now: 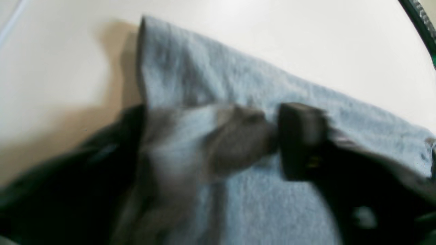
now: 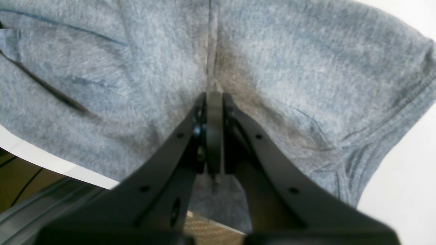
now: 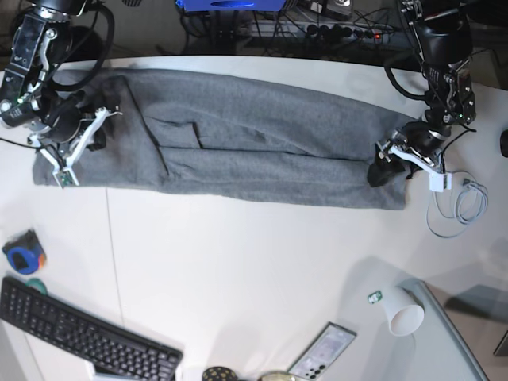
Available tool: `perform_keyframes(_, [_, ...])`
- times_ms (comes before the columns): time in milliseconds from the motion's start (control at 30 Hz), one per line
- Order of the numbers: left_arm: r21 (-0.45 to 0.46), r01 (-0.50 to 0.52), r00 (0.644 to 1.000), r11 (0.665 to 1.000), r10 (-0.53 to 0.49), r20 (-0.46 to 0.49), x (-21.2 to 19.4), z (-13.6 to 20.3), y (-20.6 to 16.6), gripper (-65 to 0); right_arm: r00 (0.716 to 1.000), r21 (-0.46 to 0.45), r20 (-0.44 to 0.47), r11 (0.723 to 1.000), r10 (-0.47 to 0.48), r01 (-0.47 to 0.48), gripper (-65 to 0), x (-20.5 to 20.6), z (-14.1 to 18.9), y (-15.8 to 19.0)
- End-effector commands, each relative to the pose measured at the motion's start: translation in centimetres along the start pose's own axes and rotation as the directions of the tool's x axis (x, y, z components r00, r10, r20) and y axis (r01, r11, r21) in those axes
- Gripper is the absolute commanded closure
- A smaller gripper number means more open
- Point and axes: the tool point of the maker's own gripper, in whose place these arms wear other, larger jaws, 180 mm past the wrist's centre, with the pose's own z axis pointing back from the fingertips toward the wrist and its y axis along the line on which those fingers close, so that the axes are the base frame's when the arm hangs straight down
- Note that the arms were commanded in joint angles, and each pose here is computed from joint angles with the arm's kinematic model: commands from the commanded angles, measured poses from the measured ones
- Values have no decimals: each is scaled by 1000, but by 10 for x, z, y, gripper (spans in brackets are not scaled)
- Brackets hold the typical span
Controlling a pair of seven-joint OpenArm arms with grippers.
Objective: Layout the t-shirt on the table in an organized manner, then fold the t-shirt properly
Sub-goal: 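Release and regrasp the strip end with the left gripper, pulling outward, then carry the strip end with the left gripper toward the right gripper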
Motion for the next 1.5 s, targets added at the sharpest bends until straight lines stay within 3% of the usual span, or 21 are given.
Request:
perform_keyframes(0, [13,19,999,1000,-19,-41,-4,3,6,-362,999,-7,41,1000,12,-12,-15,12,4,-4])
perform_keyframes(167, [24,-8,998,1000,9,-61,-13,2,11,0,999,-7,41,1000,12,-12,-15,12,4,-4])
perform_keyframes(433, [53,11,999,999,-13,36,22,8,29,0,998,-10,56,1000,16,-16,-15,19,4,-5])
perform_keyframes(600, [59,62,997,996,-65,49,28,18,30,0,998,-12,63,1000,18,-17,-15,23,4,-5])
perform_keyframes(900, [100,218,958,971,-233,168,53,46,-36,0,997,-13,72,1000,20,-19,-15,28,4,-6])
perform_keyframes(1067, [68,279,953,958,-285,98,40,36,-88,0,996,-15,84,1000,23,-22,-15,34,5,-7])
perform_keyframes(1233, [-34,309,951,951,-307,37,9,13,-135,0,995,-18,93,1000,24,-23,-15,38,5,-8])
perform_keyframes(1467, [-115,336,939,935,-342,-40,-24,-19,-182,0,995,-18,94,1000,25,-23,-15,39,5,-8])
